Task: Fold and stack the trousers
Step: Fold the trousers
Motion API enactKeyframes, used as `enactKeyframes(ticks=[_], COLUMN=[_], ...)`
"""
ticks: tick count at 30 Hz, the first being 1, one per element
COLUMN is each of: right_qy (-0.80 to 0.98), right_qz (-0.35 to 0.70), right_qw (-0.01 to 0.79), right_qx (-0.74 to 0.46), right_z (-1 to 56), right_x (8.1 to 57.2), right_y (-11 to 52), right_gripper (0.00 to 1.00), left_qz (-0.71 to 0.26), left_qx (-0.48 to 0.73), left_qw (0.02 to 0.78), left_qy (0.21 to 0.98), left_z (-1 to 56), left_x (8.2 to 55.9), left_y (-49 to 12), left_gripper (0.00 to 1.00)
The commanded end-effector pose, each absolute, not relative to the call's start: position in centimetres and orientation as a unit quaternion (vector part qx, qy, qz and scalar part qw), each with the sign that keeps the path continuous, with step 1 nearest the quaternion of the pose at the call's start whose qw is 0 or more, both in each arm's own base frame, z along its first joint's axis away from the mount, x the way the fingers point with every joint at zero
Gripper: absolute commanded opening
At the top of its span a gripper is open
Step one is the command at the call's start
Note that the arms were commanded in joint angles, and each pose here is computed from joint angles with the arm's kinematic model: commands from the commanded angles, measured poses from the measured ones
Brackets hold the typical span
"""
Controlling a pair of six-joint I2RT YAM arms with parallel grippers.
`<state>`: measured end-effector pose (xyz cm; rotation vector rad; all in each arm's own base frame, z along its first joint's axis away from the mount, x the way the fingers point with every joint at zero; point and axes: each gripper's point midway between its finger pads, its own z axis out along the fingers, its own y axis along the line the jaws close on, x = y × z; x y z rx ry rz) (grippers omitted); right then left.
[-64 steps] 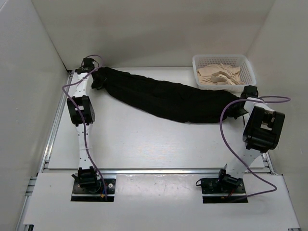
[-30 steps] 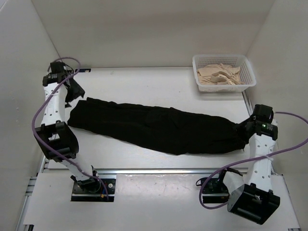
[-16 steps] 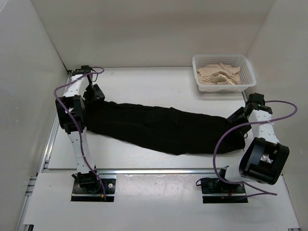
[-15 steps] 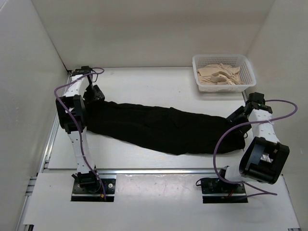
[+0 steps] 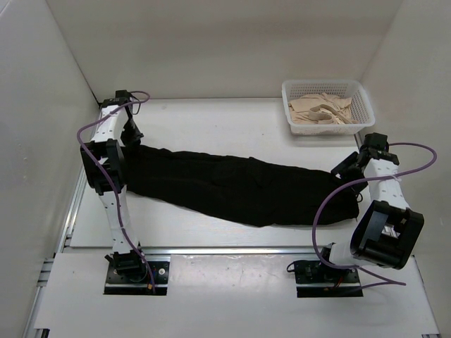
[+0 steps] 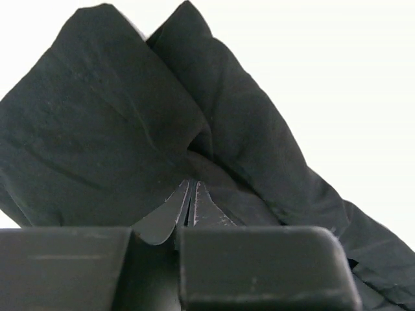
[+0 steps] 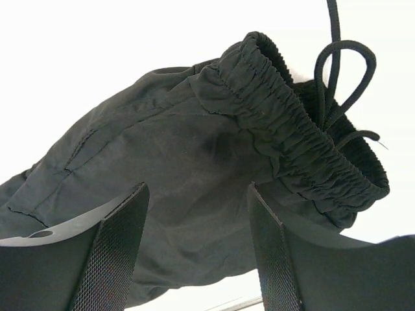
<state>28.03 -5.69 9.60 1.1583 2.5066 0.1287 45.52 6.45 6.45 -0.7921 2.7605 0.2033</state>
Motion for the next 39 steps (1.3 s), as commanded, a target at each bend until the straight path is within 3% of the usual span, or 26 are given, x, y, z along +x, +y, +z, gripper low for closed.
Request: enactKeyframes(ticks=[1,2,3,4,5,6,8,11,14,16,18,23,31,38,39], right_qy=[0.885,0.885,0.885,0.885,0.885,0.885,0.885,0.885,0.885,0.885,0.885,0.886,0.886,0.886,0.886], right_qz=[0.046,0.046,0.046,0.046,0.046,0.046,0.046,0.051,0.051,0.051,0.055,0.065,0.065,0.065,0.065], right_qw=[0.224,0.224,0.224,0.224,0.224,0.224,0.224,0.224,0.224,0.224,0.223,0.221,0.221,0.221,0.221], right_qx=[0.406,0.406,0.406,0.406,0.406,0.406,0.406,0.405,0.405,0.405,0.404,0.402,0.402,0.402,0.402], right_z=[11.3,11.3,11.3,11.3,11.3,11.3,11.3,11.3,11.3,11.3,11.4,11.2,11.2,11.0,11.0], right_x=[28.9,28.9,28.9,28.9,28.9,28.9,28.9,29.0,29.0,29.0,29.0,29.3,29.3,29.5,29.5], right_y=[-6.0,-6.0,-6.0,-6.0,-6.0,-6.0,-6.0,-5.9,-5.9,-5.9,-5.7,-5.4,-5.4,-5.5,-5.5], right_gripper=[0.67,0.67,0.67,0.67,0.67,0.67,0.66,0.66,0.66,0.66,0.66,0.66,0.66,0.66,0.66], left_qz=[0.078,0.078,0.071,0.062,0.057,0.052,0.043,0.041,0.043,0.048,0.052,0.054,0.003,-0.003,-0.012], left_qx=[-0.270,-0.271,-0.271,-0.269,-0.269,-0.268,-0.266,-0.265,-0.265,-0.270,-0.271,-0.267,-0.292,-0.287,-0.290], left_qw=[0.159,0.163,0.173,0.172,0.176,0.175,0.163,0.145,0.135,0.129,0.137,0.154,0.268,0.245,0.250], left_qy=[0.946,0.946,0.944,0.945,0.945,0.946,0.949,0.952,0.954,0.953,0.952,0.950,0.918,0.926,0.924], left_z=[8.7,9.1,9.6,9.3,9.7,9.5,8.3,6.5,5.7,5.4,6.1,8.3,17.8,15.1,15.3], left_x=[46.4,46.2,46.6,46.7,46.7,46.7,46.9,47.0,46.7,46.4,46.3,46.4,47.7,50.1,50.7], left_y=[7.1,7.1,7.0,6.6,6.5,6.3,6.4,6.2,6.2,6.3,6.4,6.6,7.2,6.8,6.6], left_gripper=[0.11,0.11,0.18,0.32,0.63,0.76,0.83,0.79,0.52,0.23,0.10,0.10,0.10,0.10,0.15])
